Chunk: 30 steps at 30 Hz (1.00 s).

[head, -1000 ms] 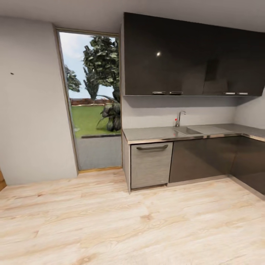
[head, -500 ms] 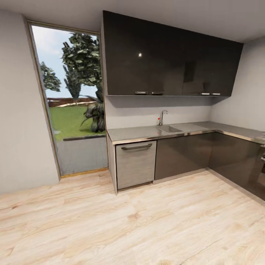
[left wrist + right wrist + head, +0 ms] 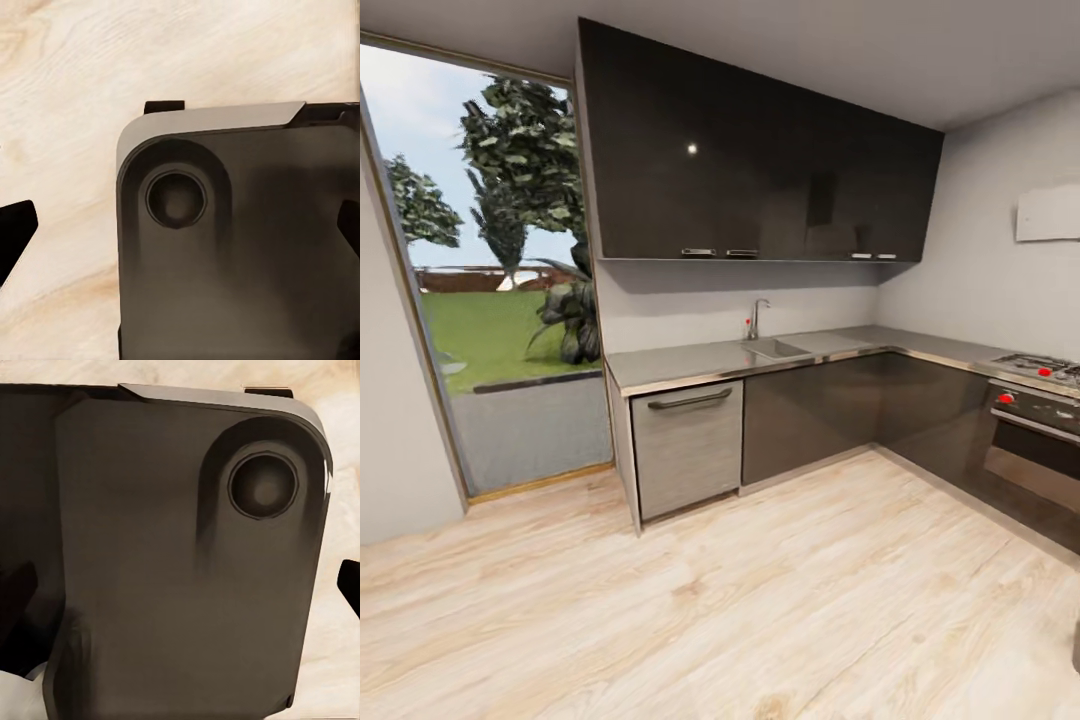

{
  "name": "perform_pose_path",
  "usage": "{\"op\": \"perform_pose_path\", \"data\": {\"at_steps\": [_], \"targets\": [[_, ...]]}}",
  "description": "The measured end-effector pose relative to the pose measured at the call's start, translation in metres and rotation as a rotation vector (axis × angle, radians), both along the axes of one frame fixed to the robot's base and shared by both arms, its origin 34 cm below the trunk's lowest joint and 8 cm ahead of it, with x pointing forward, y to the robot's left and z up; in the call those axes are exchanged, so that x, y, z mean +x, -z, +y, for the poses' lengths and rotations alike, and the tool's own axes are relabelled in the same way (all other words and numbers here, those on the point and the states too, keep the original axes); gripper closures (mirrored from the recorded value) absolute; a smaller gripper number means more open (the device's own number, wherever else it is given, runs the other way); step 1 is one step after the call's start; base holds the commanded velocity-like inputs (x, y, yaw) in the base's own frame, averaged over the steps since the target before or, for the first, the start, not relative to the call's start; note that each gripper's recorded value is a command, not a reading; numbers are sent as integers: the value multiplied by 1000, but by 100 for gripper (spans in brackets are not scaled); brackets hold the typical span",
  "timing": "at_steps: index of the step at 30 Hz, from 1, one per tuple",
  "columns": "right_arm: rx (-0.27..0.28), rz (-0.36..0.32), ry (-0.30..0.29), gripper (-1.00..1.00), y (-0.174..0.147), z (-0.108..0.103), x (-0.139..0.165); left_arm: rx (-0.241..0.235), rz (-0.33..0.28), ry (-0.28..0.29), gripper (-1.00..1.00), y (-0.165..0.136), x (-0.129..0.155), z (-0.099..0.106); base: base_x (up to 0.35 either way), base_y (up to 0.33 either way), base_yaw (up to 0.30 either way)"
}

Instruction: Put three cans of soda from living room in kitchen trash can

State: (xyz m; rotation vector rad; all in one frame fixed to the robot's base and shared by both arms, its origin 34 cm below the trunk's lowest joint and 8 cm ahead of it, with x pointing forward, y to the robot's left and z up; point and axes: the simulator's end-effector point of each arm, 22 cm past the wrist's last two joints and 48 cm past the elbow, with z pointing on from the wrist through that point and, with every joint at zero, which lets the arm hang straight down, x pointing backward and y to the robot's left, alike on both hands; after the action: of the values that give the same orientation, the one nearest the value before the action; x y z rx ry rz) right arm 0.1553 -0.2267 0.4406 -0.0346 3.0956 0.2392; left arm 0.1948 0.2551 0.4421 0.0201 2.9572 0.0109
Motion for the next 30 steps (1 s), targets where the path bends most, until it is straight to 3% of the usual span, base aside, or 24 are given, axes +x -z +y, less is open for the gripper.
{"op": "perform_pose_path", "data": {"at_steps": [30], "targets": [[3,0,1,-100,0,1,0,0,0,0,-100,0,0,0,0,0,-285]]}}
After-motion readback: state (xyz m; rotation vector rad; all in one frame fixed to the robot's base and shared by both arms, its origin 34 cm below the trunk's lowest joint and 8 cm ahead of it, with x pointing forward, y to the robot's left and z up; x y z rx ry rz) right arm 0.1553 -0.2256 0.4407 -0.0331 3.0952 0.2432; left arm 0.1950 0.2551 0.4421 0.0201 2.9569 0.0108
